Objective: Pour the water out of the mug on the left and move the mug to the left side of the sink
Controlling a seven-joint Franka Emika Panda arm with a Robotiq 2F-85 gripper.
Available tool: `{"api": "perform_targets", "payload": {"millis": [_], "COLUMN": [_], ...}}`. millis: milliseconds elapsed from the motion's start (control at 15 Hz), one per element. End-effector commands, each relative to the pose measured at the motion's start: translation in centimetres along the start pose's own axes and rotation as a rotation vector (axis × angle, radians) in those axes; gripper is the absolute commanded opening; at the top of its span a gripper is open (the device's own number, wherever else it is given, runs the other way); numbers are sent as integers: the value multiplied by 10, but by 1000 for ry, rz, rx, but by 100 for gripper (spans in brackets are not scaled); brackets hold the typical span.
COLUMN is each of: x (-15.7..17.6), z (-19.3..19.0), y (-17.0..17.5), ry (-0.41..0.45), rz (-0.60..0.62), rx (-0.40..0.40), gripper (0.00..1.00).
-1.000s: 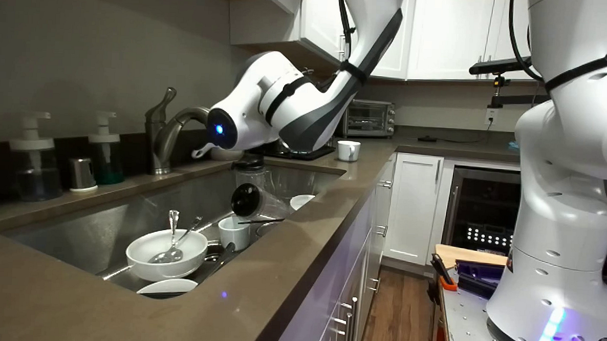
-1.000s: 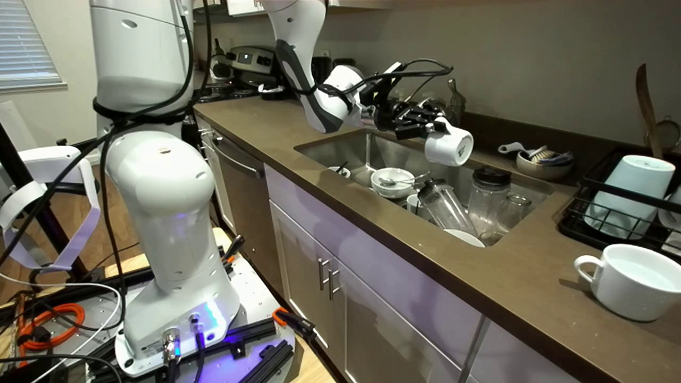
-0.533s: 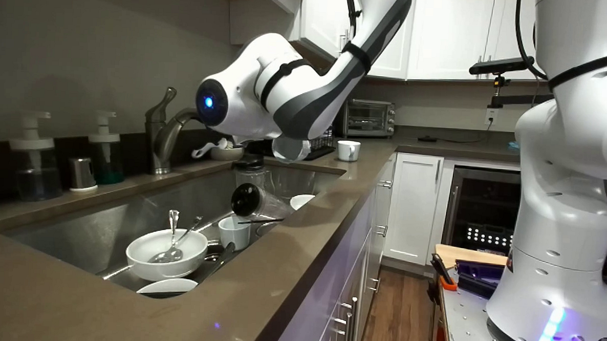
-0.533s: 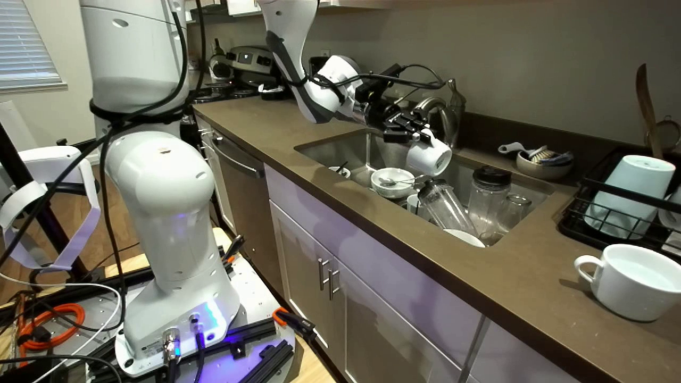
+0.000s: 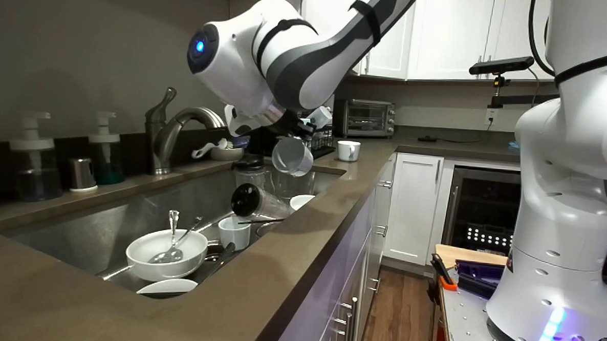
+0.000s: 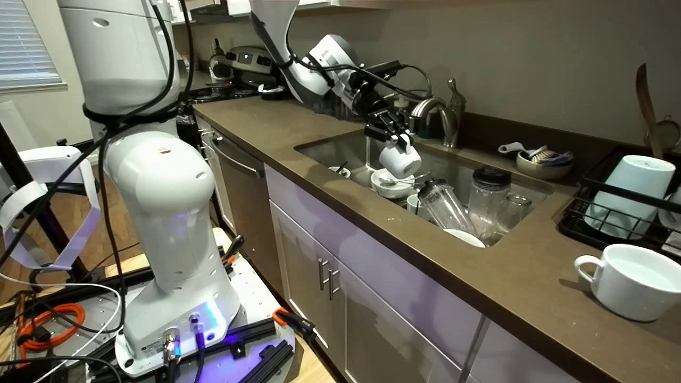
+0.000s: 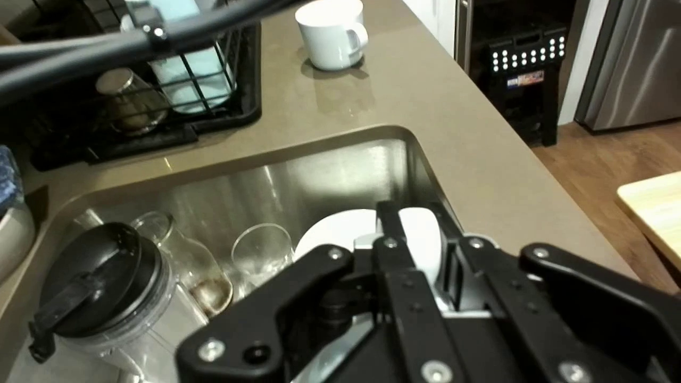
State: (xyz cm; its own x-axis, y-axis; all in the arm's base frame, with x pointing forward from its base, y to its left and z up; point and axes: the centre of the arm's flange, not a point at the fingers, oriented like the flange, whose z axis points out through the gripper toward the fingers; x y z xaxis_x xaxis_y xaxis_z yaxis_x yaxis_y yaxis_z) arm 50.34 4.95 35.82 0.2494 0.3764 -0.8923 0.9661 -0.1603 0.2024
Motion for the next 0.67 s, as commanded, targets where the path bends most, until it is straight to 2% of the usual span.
{"api": "perform_targets", "payload": {"millis": [0, 333, 600], "x": [-16, -9, 0], "z": [-20, -51, -82], "y": [-8, -5, -5], "ry": [160, 335, 421], "rz": [-42, -53, -50], "rx": [19, -18, -45], "gripper": [4, 4, 4]}}
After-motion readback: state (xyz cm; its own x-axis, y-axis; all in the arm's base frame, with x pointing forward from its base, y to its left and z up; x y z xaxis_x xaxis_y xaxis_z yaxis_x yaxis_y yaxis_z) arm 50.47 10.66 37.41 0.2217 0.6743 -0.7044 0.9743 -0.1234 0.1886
